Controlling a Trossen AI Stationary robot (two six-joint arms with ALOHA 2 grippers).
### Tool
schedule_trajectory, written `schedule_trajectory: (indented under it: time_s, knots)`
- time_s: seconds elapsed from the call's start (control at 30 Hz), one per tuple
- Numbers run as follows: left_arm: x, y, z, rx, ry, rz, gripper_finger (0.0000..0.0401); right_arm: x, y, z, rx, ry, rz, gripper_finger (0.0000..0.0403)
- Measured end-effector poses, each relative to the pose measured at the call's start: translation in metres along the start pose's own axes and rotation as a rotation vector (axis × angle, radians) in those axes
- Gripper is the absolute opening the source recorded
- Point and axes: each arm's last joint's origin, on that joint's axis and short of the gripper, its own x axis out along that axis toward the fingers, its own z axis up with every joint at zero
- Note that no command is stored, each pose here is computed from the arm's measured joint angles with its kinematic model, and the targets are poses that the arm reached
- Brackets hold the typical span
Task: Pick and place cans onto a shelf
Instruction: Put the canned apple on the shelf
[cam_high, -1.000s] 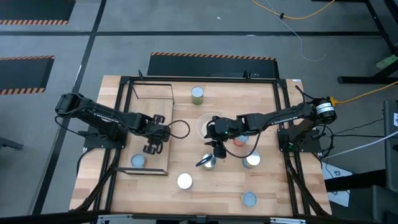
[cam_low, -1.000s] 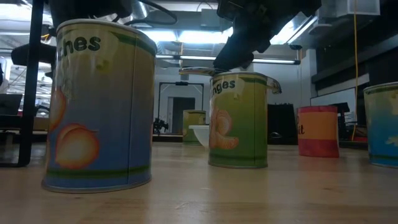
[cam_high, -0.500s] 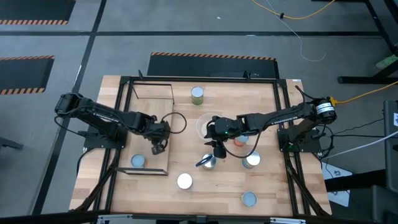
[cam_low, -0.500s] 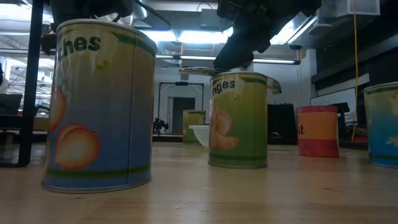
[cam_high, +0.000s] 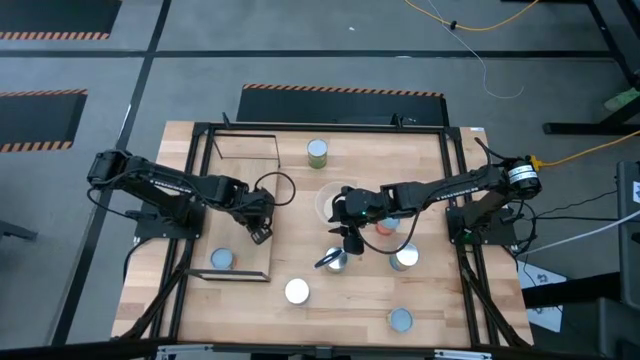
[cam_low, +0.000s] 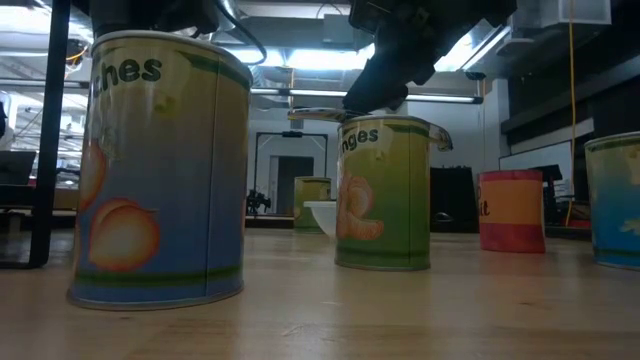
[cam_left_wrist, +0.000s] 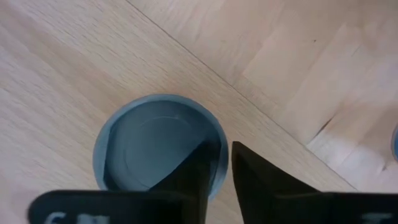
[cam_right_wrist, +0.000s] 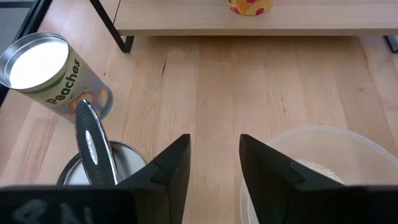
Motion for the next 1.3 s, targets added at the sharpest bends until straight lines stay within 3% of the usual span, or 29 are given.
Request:
schedule_trajectory:
  time_s: [0.2,0.8,1.03,1.3]
  knots:
    - [0.0,-0.001,0.001,0.007,-0.012,-0.01,0.0101,0.0,0.0,0.0,0.0,-0.001,0.0,0.0142]
    - [-0.029,0.005,-0.003,0.06,-0.137,-0.104,0.0105,0.0,0.0,0.0,0.0,-0.001,0.0,0.0142]
    - [-0.038,0.008,-0.008,0.365,-0.139,-0.127,0.0105,0.0,0.0,0.0,0.0,-0.001,0.0,0.0142]
    - [-0.037,0.017,-0.018,0.653,-0.032,-0.045,0.0105,0.0,0.0,0.0,-0.002,-0.001,0.0,0.0142]
